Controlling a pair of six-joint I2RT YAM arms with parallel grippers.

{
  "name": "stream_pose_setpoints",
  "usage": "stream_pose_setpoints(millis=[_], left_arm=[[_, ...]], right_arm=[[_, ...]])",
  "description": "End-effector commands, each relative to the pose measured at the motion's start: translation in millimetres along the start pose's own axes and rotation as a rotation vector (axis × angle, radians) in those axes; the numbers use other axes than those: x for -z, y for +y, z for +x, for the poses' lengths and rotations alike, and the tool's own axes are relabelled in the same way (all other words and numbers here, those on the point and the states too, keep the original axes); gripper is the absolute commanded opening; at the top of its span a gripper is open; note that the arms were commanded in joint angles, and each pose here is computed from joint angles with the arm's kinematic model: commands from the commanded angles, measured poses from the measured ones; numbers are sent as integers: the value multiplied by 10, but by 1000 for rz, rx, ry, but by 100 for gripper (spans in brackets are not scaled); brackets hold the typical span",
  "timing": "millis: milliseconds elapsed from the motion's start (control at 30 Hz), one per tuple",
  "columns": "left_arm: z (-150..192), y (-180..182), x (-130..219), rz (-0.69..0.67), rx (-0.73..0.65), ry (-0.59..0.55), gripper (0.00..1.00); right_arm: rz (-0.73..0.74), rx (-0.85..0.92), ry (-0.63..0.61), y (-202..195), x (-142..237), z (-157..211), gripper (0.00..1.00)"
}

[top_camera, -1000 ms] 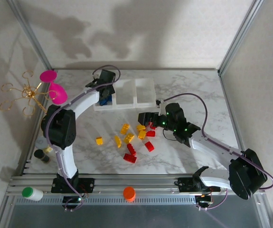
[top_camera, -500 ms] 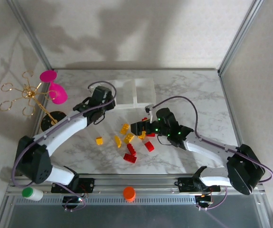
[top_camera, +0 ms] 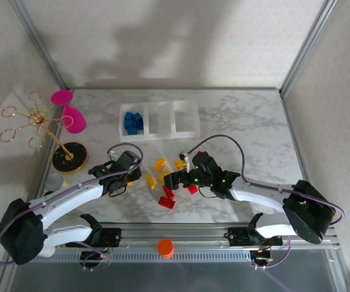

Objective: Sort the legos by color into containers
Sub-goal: Pick up the lego from the bottom-left of the table.

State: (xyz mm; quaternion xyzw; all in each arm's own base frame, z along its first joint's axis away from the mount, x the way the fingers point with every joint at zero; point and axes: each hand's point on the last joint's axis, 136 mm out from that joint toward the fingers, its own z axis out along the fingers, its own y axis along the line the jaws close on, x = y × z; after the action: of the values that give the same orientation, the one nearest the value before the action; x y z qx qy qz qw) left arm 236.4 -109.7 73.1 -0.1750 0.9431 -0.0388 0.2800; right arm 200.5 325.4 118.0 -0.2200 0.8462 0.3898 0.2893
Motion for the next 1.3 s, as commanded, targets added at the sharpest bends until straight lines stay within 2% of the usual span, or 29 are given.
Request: stream_pose_setpoints(millis=[0,267,400,600,733,833,1033,1267], left_arm=[[128,41,-83,-33,0,35,66],[120,163,-269,-142,-40,0,61],[148,156,-360,-147,-43,1,59],[164,142,-449,-163,-55,5,48],[129,146,-426,-172,-61,-6,37],[90,126,-375,-164,-70,-12,33],[-250,-96,-59,-87,-49,-93,32],[-883,-773,201,29,-79,-196,33]], right_arm=[[-1,-7,-33,25,-41,-61,99],[13,-2,-50,23,-17,-112,99],[18,-2,-52,13,-15,-110,99],[16,-5,-56,21,-6,-118,99],[19,-4,-64,27,19,-142,99],[40,-4,-70,15,35,-185,99],[91,-6,-111,-33,138,-348,99],[176,-100,-168,-363,278,-588,98]])
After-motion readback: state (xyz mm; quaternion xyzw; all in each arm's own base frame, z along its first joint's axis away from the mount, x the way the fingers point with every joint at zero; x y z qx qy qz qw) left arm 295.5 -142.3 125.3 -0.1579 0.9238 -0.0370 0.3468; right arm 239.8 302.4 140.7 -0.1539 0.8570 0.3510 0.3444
